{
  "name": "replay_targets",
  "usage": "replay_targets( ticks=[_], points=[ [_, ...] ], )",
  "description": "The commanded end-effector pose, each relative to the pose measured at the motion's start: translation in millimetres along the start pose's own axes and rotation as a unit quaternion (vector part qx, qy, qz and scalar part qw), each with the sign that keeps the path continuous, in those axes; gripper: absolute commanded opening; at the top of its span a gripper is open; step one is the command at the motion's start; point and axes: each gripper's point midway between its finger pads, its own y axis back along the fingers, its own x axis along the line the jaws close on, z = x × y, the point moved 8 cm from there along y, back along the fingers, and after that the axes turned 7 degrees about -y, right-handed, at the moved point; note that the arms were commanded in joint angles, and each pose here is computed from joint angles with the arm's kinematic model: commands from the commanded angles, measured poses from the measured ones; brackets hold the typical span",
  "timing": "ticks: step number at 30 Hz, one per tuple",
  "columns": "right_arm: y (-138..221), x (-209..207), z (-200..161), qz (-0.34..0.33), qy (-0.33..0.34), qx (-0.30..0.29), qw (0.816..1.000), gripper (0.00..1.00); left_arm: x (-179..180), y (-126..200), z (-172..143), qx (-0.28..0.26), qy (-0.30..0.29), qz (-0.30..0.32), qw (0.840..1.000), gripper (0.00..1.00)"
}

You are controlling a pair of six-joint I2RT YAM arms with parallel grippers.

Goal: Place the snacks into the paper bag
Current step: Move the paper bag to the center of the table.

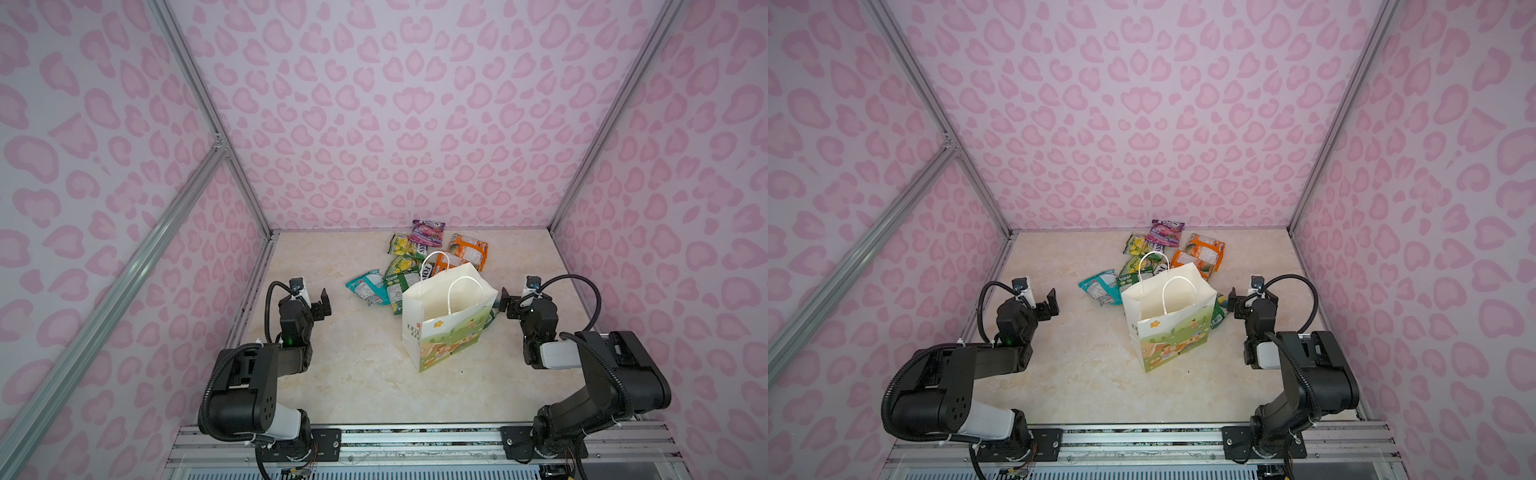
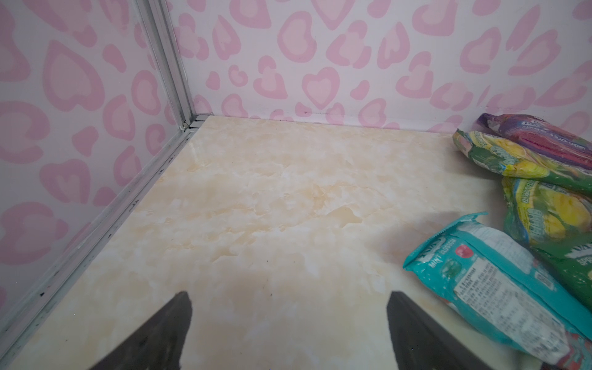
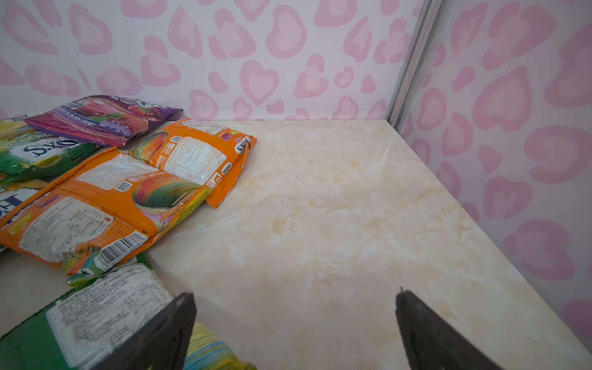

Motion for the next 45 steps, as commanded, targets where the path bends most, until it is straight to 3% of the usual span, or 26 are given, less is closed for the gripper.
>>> replay_targets(
  ticks=[1,7,8,11,13,15,17,19,21,23,27,29,32,36,42,45],
  points=[
    [1,1,0,0.01,-0.006,-0.002,1.0,0.99,0,0,4,-0.01,0.0,-0.004,1.0,0.98],
    [1,1,0,0.01,-0.006,-0.002,1.0,0.99,1,1,4,-0.013,0.0,-0.003,1.0,0.98],
    [4,0,4,0.001,-0.009,-0.011,1.0,0.99,6,3,8,-0.018,0.013,0.03,0.999,0.98],
    [24,-3,39,-0.076,-0.017,-0.03,0.997,0.99,10,21,34,-0.026,0.012,0.081,0.996,0.98],
    [36,-3,72,-0.11,-0.069,-0.054,0.99,0.99,5,35,59,-0.034,0.028,0.12,0.992,0.98],
    [50,-11,96,-0.146,-0.161,-0.075,0.973,0.99,-1,52,82,-0.038,0.078,0.122,0.989,0.98],
    [66,-29,104,-0.202,-0.299,-0.09,0.928,0.99,6,72,98,-0.038,0.182,0.137,0.973,0.98],
    [82,-43,107,-0.206,-0.405,-0.088,0.886,0.99,14,89,101,-0.027,0.274,0.154,0.949,0.98],
    [96,-47,117,-0.15,-0.457,-0.091,0.872,0.99,12,102,108,-0.02,0.313,0.1,0.944,0.98],
    [116,-46,128,-0.144,-0.486,-0.084,0.858,0.99,7,115,111,0.002,0.342,0.061,0.938,0.98],
    [145,-31,144,-0.145,-0.488,-0.016,0.861,0.99,-5,129,118,0.014,0.35,-0.026,0.936,0.97],
    [154,-18,146,-0.128,-0.485,0.015,0.865,0.95,-13,132,119,0.037,0.341,-0.066,0.937,0.98],
    [166,1,152,-0.106,-0.474,0.047,0.873,0.97,-24,131,116,0.068,0.326,-0.113,0.936,0.98],
    [178,19,165,-0.112,-0.467,0.09,0.873,0.99,-32,122,98,0.094,0.316,-0.125,0.936,0.98],
    [180,49,193,-0.137,-0.485,0.149,0.85,0.99,-41,108,89,0.109,0.306,-0.123,0.938,0.98],
    [176,75,205,-0.153,-0.463,0.177,0.855,0.99,-44,100,88,0.122,0.301,-0.118,0.938,0.99]
  ],
)
